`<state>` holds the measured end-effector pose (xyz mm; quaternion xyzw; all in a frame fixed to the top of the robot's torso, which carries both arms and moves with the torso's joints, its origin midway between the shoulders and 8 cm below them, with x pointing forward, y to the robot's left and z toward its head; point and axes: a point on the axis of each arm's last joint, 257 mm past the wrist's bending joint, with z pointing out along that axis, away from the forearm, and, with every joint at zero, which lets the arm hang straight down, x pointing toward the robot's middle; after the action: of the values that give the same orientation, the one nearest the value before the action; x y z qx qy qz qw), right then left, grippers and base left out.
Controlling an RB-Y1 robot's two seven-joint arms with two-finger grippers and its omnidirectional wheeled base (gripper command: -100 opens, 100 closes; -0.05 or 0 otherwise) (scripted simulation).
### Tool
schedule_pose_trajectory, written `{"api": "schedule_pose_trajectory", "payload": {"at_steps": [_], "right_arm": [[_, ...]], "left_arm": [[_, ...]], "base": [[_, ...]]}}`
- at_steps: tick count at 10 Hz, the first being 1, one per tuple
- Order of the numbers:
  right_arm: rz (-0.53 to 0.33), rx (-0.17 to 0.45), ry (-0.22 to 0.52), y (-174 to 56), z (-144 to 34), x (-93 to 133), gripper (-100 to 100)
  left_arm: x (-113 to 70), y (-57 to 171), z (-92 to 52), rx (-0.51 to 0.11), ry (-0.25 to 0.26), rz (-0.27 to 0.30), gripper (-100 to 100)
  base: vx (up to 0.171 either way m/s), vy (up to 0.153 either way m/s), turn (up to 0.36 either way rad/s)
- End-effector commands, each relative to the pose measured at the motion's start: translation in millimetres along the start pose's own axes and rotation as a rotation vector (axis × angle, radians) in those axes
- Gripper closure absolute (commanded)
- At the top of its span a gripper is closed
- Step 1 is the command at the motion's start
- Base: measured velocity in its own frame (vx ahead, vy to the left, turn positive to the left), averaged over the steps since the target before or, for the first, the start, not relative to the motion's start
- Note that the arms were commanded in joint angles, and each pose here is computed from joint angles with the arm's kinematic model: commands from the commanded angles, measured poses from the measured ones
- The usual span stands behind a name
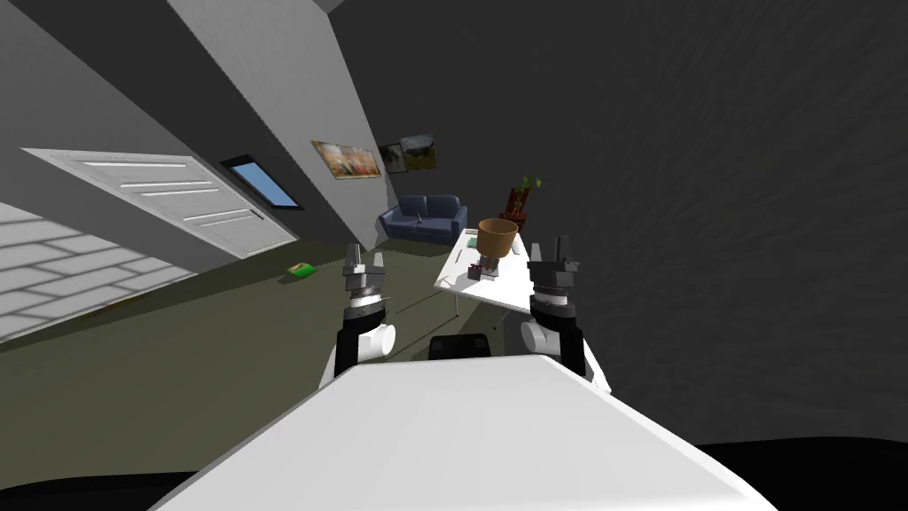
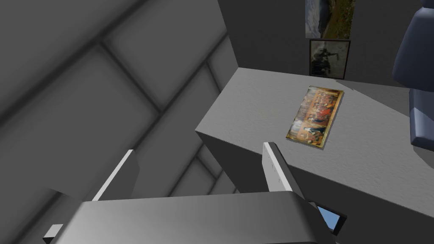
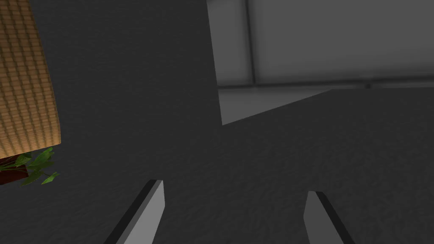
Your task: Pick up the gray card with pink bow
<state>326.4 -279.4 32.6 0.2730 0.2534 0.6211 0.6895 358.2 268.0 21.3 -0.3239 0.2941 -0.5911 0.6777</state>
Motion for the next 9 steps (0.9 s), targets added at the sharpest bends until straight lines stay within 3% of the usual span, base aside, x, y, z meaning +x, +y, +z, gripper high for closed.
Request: {"api": "schedule_pose_trajectory", "payload": {"at_steps": [1, 9], "right_arm": [[-0.033, 0.001, 0.031, -0.9, 1.9, 3.2, -100], [-0.314, 0.01, 0.164, -14.3, 11.2, 2.0, -100]], "left_arm": [[0.0, 0.0, 0.0, 0.0, 0.0, 0.0, 0], [0.1, -0.1, 0.0, 0.0, 0.0, 0.0, 0]], "base": [[0.021, 0.088, -0.113], [0.053, 0.256, -0.178]]}}
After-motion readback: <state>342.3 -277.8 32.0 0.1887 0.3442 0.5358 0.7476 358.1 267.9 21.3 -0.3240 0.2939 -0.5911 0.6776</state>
